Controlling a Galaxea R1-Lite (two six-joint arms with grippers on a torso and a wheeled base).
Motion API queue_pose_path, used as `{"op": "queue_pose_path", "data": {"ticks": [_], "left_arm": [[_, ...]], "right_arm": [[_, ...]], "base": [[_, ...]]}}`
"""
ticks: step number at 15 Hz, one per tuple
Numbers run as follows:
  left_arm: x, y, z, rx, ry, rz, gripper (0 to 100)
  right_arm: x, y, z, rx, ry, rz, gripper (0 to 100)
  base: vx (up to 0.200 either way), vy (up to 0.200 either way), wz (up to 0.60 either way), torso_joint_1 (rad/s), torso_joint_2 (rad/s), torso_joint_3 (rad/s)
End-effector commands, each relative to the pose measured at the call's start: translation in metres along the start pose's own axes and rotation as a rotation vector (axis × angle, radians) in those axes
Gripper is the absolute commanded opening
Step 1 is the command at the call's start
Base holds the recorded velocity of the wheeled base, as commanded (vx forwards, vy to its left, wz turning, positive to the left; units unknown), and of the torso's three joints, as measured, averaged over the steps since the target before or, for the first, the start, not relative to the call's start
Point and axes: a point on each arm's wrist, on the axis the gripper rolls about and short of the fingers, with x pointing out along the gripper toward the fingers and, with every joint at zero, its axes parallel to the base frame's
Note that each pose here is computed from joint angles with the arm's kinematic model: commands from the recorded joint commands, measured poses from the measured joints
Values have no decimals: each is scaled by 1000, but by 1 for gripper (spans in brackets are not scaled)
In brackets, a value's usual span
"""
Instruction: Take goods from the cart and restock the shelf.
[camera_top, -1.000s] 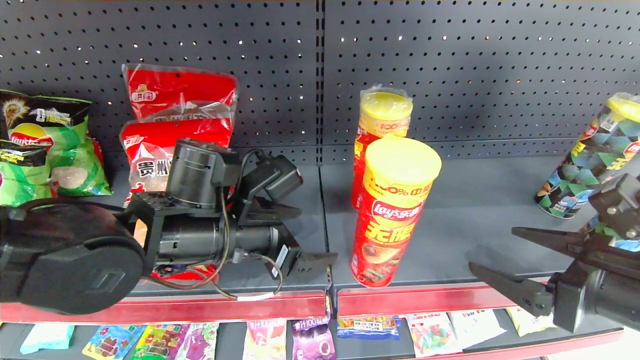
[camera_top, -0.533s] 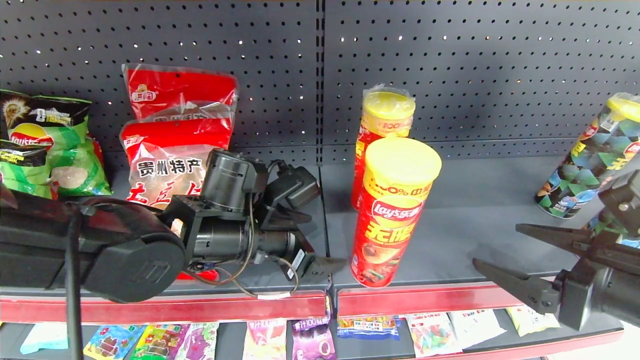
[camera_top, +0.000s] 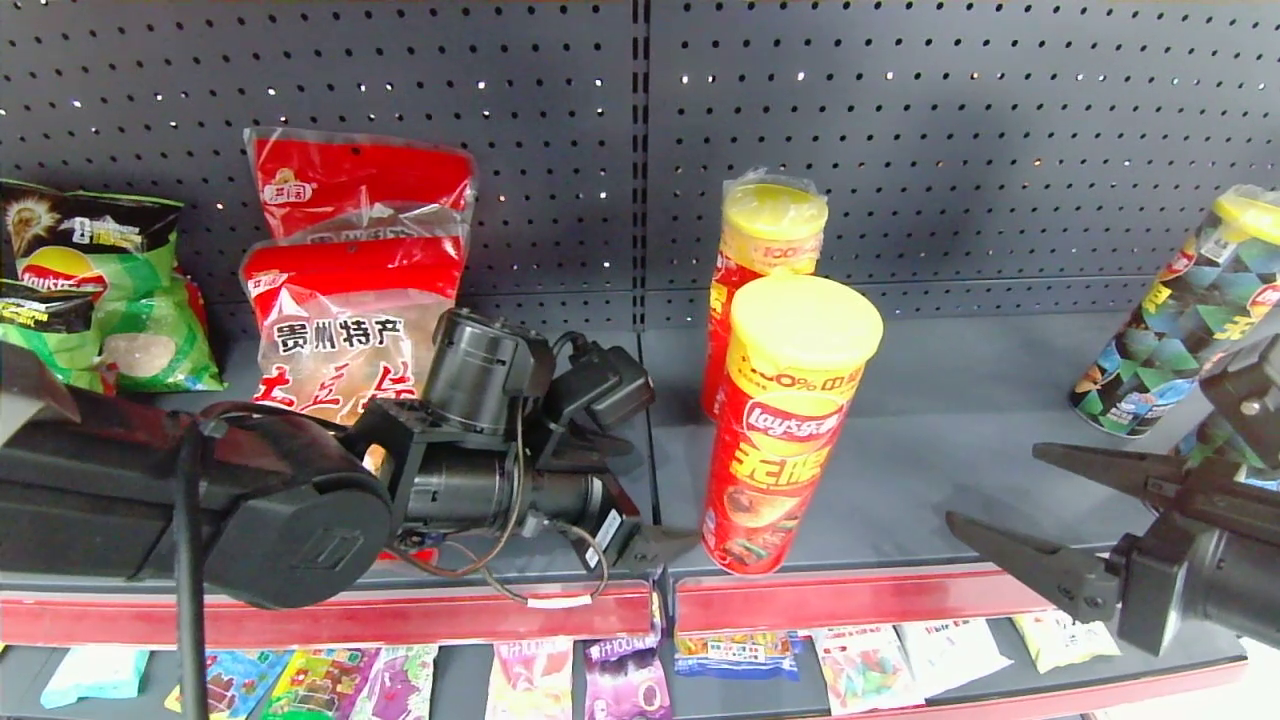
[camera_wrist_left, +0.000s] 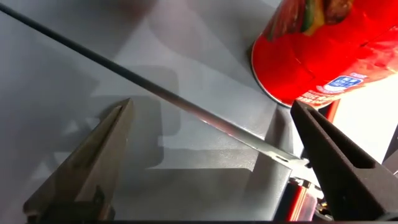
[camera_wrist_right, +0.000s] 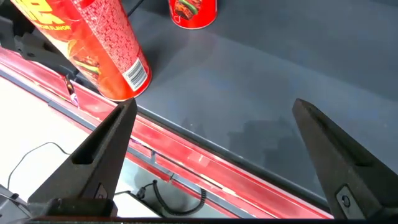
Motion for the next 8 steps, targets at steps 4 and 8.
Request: {"op": "queue_pose_path", "data": {"ticks": [4, 8], "left_arm": [[2, -3, 0, 5, 2, -10, 100], [4, -6, 2, 13, -15, -16, 100]], "right_arm": [[1, 0, 0, -1, 2, -1, 100], [1, 0, 0, 1, 3, -5, 100]], "base": [[0, 0, 0, 0, 0, 0], [0, 0, 0, 0, 0, 0]]}}
